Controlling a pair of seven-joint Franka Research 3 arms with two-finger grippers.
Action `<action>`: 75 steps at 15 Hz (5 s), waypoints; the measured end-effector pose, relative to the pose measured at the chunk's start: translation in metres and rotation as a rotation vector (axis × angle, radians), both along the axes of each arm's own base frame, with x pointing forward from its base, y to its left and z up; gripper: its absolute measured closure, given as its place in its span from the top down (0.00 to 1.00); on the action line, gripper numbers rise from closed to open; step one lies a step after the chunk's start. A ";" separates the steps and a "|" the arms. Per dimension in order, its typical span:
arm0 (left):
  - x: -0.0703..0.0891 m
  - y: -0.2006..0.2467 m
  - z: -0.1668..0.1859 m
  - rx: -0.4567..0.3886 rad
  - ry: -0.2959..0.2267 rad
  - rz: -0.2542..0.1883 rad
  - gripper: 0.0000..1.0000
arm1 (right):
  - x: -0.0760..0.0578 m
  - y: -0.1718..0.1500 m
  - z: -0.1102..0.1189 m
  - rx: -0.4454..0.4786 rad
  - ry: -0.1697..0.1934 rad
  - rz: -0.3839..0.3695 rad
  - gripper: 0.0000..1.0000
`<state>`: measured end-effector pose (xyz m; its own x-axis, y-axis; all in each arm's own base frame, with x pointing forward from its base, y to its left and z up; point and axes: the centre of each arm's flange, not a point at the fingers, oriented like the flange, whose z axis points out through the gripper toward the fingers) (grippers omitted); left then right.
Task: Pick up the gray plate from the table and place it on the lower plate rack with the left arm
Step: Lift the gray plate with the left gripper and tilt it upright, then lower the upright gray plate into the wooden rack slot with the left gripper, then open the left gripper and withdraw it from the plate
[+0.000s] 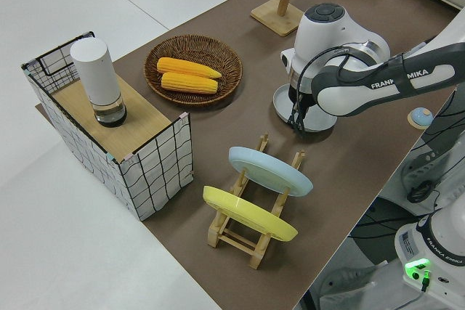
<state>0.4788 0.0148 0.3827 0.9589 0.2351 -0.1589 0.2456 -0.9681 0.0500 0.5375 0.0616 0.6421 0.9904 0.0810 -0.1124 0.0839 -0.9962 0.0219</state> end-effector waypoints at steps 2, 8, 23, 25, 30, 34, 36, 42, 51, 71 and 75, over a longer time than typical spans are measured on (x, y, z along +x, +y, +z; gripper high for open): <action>0.009 -0.002 0.041 -0.006 0.028 -0.001 0.04 | 0.000 0.000 0.000 0.000 0.000 0.000 0.99; 0.018 -0.002 0.121 -0.013 0.060 -0.011 0.04 | 0.000 0.000 0.000 0.000 0.000 0.000 0.99; 0.003 0.009 0.178 0.660 0.175 -0.140 0.04 | 0.000 0.000 0.000 0.000 0.000 0.000 0.99; 0.003 0.018 0.181 0.738 0.188 -0.127 0.04 | 0.000 0.000 0.000 0.000 0.000 0.000 0.99; 0.007 0.029 0.170 0.885 0.198 -0.077 0.04 | 0.000 0.000 0.000 0.000 0.000 0.000 0.99; 0.008 0.027 0.137 0.928 0.197 0.010 0.04 | 0.000 0.000 0.000 0.000 0.000 0.000 0.99; 0.008 0.025 0.116 0.944 0.188 0.042 0.04 | 0.000 0.000 0.000 0.000 0.000 0.000 0.99; 0.002 0.020 0.071 0.975 0.168 0.104 0.04 | 0.000 0.000 0.000 0.000 0.000 0.000 0.99; -0.014 0.007 0.026 1.024 0.166 0.130 0.04 | 0.000 0.000 0.000 0.000 0.000 0.000 0.99; 0.021 -0.029 0.118 0.567 0.119 -0.059 1.00 | 0.000 0.000 0.000 0.000 0.000 0.000 0.99; 0.026 -0.054 0.139 0.308 0.097 -0.079 1.00 | 0.000 0.000 0.000 0.000 0.000 0.000 0.99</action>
